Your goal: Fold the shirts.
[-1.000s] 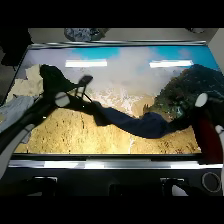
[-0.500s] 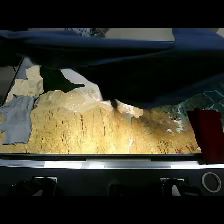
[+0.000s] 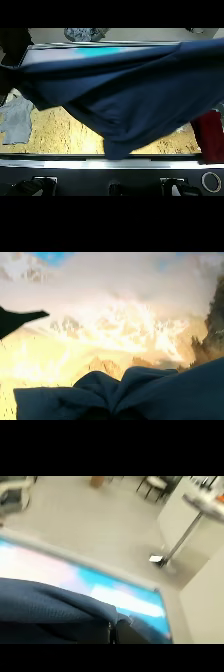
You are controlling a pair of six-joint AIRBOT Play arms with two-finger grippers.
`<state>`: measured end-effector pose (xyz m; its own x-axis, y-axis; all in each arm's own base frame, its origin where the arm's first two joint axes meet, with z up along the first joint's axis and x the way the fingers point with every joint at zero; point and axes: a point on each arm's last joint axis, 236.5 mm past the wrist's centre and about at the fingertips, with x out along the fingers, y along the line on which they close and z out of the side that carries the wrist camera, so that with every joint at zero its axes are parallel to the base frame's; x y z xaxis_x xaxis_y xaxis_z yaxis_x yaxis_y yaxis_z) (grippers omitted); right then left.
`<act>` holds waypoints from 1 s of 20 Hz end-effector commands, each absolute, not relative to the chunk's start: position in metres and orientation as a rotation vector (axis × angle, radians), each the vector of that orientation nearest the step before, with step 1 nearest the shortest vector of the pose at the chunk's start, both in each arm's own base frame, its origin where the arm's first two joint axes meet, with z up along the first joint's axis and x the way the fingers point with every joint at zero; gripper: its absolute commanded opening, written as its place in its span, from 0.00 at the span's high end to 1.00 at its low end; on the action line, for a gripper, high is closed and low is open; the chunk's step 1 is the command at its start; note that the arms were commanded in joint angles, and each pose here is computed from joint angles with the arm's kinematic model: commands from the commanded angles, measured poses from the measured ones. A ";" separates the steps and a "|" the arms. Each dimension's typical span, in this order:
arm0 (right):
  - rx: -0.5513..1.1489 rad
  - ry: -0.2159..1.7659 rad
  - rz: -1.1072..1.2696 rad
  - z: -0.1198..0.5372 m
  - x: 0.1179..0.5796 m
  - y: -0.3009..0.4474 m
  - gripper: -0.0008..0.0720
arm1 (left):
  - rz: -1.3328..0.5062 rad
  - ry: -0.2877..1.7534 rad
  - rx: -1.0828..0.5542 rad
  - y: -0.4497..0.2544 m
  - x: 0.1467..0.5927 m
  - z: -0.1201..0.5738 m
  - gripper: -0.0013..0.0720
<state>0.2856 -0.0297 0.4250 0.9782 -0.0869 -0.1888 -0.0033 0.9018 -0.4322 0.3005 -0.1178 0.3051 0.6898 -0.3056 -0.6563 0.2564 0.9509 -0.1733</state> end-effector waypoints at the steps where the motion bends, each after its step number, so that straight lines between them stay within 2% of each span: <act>1: -0.417 0.538 0.110 0.324 0.357 -0.028 0.94 | -0.305 1.105 0.012 -0.125 0.306 0.180 0.93; 3: -0.346 0.776 0.271 0.231 0.408 -0.015 0.94 | -0.309 1.334 0.072 -0.127 0.304 0.087 0.93; 6: -0.156 0.974 0.421 0.109 0.472 0.005 0.94 | -0.298 1.502 0.093 -0.127 0.316 -0.009 0.93; 8: -0.007 1.034 0.496 0.055 0.493 0.025 0.94 | -0.282 1.533 0.014 -0.130 0.341 -0.037 0.93; 10: 0.132 1.045 0.536 0.030 0.506 0.044 0.93 | -0.293 1.508 -0.118 -0.140 0.372 -0.040 0.93; 11: 0.172 1.025 0.537 0.028 0.514 0.048 0.87 | -0.308 1.479 -0.195 -0.146 0.390 -0.033 0.91; 12: 0.193 0.987 0.531 0.034 0.522 0.050 0.57 | -0.319 1.443 -0.248 -0.148 0.407 -0.021 0.72; 13: 0.188 0.952 0.533 0.044 0.525 0.048 0.20 | -0.321 1.391 -0.279 -0.143 0.424 -0.004 0.32; 14: 0.152 0.920 0.542 0.057 0.524 0.042 0.00 | -0.319 1.343 -0.279 -0.133 0.436 0.014 0.05; 17: 0.010 0.963 0.469 0.078 0.494 -0.012 0.01 | -0.288 1.293 -0.234 -0.080 0.441 0.055 0.04; 20: 0.011 1.251 0.389 0.056 0.417 -0.082 0.06 | -0.158 1.451 -0.259 -0.026 0.396 0.033 0.06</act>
